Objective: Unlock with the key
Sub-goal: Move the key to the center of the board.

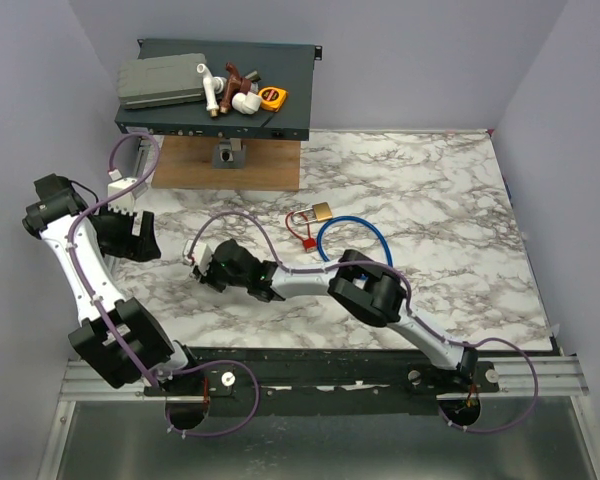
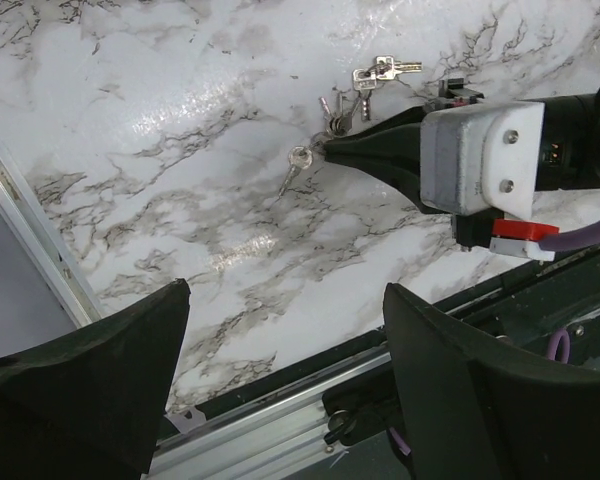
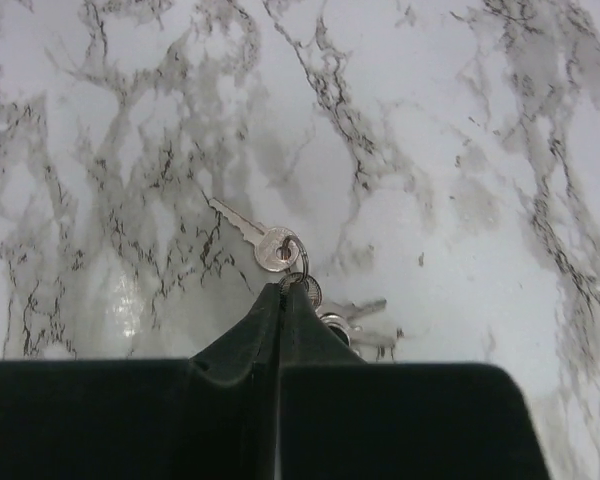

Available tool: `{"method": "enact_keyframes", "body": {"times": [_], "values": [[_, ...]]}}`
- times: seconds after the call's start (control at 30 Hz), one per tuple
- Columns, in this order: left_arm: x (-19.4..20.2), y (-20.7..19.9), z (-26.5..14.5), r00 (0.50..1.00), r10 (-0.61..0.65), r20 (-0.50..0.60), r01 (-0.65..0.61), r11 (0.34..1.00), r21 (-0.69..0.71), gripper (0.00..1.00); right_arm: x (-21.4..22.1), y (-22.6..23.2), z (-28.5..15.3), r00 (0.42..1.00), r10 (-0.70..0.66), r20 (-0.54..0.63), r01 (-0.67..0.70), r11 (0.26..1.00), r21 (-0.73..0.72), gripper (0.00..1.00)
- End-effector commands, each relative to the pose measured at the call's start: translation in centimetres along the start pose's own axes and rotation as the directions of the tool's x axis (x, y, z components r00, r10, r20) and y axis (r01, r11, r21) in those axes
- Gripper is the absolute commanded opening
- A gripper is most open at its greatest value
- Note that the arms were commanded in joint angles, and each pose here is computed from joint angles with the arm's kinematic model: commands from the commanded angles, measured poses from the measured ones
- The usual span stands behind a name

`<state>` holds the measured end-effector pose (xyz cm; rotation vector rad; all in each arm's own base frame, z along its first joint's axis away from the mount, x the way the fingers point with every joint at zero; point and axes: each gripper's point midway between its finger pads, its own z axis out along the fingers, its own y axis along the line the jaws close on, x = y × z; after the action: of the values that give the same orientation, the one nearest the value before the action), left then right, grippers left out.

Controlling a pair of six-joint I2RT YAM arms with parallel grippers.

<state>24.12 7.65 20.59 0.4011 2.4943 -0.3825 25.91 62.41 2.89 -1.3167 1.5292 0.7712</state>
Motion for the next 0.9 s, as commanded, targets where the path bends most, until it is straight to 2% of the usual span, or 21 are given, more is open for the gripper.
{"method": "enact_keyframes", "body": {"times": [0.0,0.13,0.3,0.6,0.73,0.77,0.8,0.83,0.87], "values": [[0.3,-0.9,-0.8,0.999,0.032,0.019,-0.032,0.999,-0.003,0.77,7.6,-0.7,-2.9,0.98,0.011,-0.198,0.013,0.993,0.12,0.01],[0.5,-1.2,-0.8,0.999,0.036,0.02,-0.036,0.999,0.0,0.77,9.0,-2.0,-5.9,0.975,0.031,-0.219,0.017,0.977,0.213,0.01],[0.5,-1.5,-0.7,0.999,0.025,0.022,-0.026,1.0,0.015,0.76,10.9,-2.4,-9.5,0.96,0.105,-0.26,-0.035,0.964,0.263,0.01],[0.6,-2.0,-0.4,1.0,0.011,0.022,-0.012,0.998,0.056,0.76,11.3,-4.0,-18.5,0.937,0.238,-0.256,-0.126,0.913,0.387,0.01],[0.6,-2.5,-0.2,1.0,0.011,0.018,-0.013,0.996,0.084,0.76,10.8,-4.4,-21.1,0.93,0.276,-0.241,-0.156,0.894,0.42,0.01],[0.8,-2.8,0.0,1.0,0.016,0.013,-0.017,0.996,0.093,0.76,10.6,-4.3,-21.3,0.93,0.276,-0.242,-0.158,0.897,0.414,0.03],[0.9,-3.1,0.1,1.0,0.021,0.008,-0.022,0.995,0.099,0.77,10.1,-4.1,-21.3,0.933,0.271,-0.236,-0.162,0.903,0.398,0.13],[1.2,-3.4,0.4,1.0,0.03,-0.001,-0.03,0.994,0.106,0.77,9.3,-3.9,-21.0,0.937,0.266,-0.225,-0.167,0.91,0.38,0.32],[1.5,-3.5,0.7,0.999,0.038,-0.009,-0.036,0.994,0.106,0.78,8.5,-3.9,-20.7,0.942,0.261,-0.212,-0.172,0.915,0.365,0.41]]}}
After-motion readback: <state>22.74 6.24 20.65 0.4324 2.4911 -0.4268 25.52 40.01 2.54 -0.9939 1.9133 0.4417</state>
